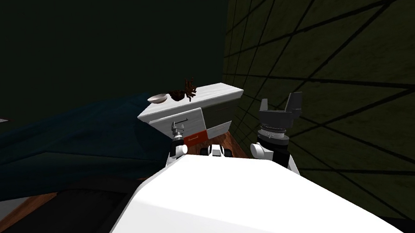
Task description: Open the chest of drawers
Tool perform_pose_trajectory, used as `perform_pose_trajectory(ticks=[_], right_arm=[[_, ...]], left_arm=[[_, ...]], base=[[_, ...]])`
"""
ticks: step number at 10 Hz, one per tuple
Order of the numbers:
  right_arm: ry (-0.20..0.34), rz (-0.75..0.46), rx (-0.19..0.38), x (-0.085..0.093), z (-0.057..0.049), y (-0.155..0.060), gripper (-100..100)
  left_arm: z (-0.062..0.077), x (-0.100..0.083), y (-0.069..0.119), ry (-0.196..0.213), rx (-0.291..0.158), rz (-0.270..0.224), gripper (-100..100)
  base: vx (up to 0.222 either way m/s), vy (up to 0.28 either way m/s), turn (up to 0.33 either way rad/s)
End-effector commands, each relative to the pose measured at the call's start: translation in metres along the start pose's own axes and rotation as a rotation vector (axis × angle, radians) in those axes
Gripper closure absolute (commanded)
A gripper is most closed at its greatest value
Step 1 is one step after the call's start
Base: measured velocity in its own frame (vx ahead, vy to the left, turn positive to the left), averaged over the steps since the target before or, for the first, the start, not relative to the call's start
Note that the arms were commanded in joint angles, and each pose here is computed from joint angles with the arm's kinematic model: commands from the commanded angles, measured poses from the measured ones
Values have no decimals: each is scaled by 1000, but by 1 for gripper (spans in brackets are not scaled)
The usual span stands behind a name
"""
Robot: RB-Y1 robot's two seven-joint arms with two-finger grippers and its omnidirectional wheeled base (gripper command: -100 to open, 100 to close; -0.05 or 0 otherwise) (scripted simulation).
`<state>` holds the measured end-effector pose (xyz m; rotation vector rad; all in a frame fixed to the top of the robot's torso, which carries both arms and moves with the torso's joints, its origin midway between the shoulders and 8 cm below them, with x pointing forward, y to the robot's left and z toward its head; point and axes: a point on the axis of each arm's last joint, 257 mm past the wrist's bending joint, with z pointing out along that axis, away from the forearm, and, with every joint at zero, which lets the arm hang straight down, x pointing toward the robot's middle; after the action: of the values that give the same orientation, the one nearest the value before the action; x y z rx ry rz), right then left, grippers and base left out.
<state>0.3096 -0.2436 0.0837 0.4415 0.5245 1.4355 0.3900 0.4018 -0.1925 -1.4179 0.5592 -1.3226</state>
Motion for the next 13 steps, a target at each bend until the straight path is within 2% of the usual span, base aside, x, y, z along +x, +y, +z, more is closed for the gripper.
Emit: perform_pose_trajectory(ticks=[1,2,3,4,6,8,9,13], right_arm=[[0,0,0,0,0,0,0],[0,0,0,0,0,0,0],[0,0,0,0,0,0,0],[0,0,0,0,0,0,0],[0,0,0,0,0,0,0],[0,0,0,0,0,0,0],[0,0,0,0,0,0,0],[0,0,0,0,0,0,0]], left_arm=[[6,-25,-13,-41,17,14,-100],[10,-39,-18,-63,25,19,-100],[9,-42,-21,-69,29,23,-100],[12,-59,-29,-97,41,31,-100],[15,-77,-38,-128,55,38,-100],[19,-105,-52,-178,77,41,-100],[17,-112,-56,-189,84,48,-100],[16,-161,-84,-280,129,51,-100]], base=[[-63,-25,-105],[-58,-34,-142],[-39,-23,-131],[-45,-23,-248],[-62,-31,-238],[-45,-36,-273],[-46,-27,-137],[-47,-37,-217]])
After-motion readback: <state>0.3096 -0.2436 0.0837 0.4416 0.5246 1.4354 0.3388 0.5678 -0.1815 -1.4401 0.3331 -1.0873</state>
